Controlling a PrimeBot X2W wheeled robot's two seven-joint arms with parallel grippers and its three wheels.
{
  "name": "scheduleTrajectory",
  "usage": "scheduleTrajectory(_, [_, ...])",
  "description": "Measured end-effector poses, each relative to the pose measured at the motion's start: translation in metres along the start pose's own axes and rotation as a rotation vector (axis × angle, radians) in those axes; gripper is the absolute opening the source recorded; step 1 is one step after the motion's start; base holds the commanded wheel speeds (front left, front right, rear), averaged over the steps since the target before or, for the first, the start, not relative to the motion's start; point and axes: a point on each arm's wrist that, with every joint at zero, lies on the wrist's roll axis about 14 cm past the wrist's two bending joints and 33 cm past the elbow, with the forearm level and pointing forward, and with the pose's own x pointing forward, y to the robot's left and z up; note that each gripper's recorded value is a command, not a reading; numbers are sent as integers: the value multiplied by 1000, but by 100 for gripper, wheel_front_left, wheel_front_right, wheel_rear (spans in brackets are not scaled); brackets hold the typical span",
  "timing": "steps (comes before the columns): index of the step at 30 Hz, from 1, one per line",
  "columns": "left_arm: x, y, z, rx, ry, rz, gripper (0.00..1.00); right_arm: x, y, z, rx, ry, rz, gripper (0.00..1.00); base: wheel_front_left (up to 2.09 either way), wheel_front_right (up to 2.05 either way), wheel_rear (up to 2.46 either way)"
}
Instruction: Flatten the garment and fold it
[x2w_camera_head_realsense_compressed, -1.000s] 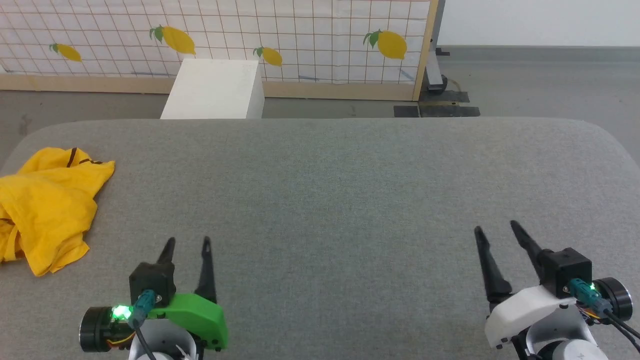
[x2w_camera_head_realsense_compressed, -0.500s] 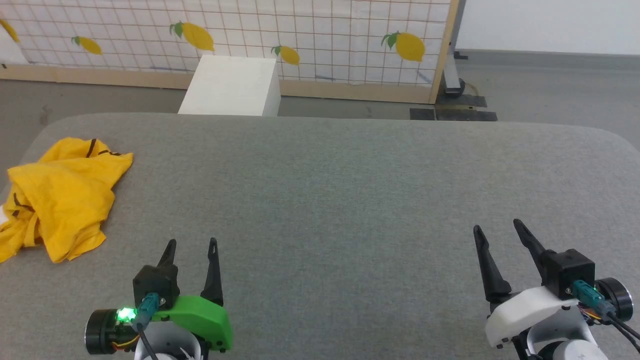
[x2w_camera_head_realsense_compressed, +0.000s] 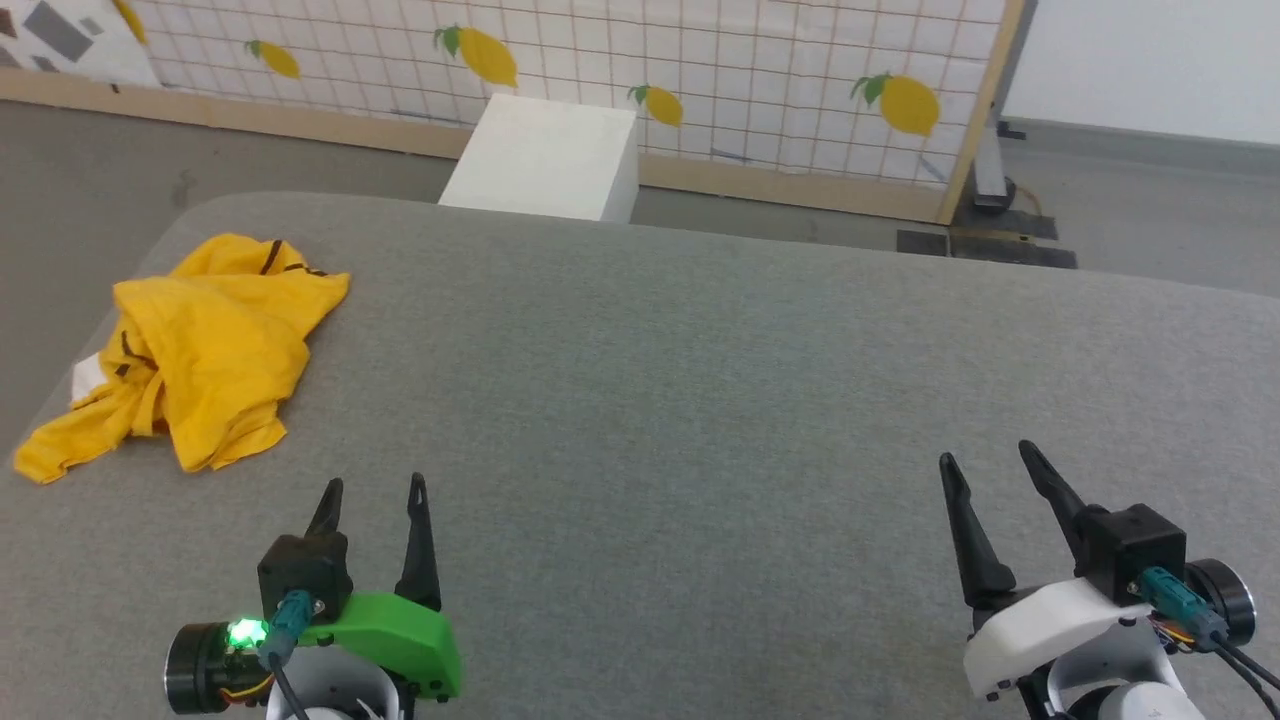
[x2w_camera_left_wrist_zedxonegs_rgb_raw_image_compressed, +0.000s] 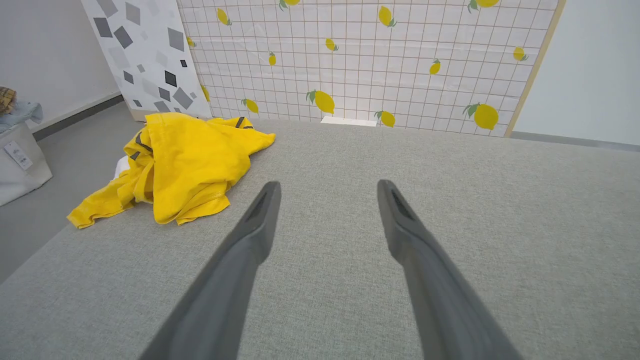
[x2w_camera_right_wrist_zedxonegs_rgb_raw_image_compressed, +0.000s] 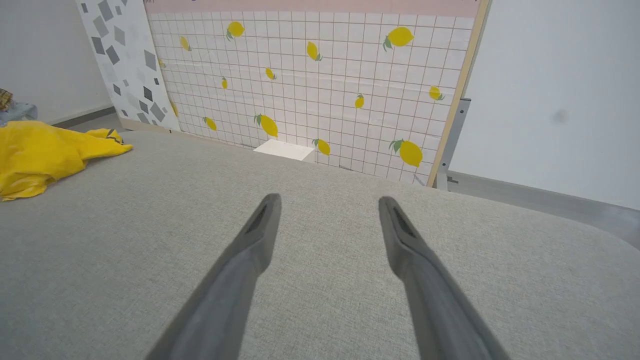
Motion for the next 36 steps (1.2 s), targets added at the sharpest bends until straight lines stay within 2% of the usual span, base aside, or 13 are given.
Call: scheduleTrajectory(36, [-55, 82, 1, -47, -53, 297, 100, 35, 88, 4, 58, -49, 264, 100, 0, 0, 0])
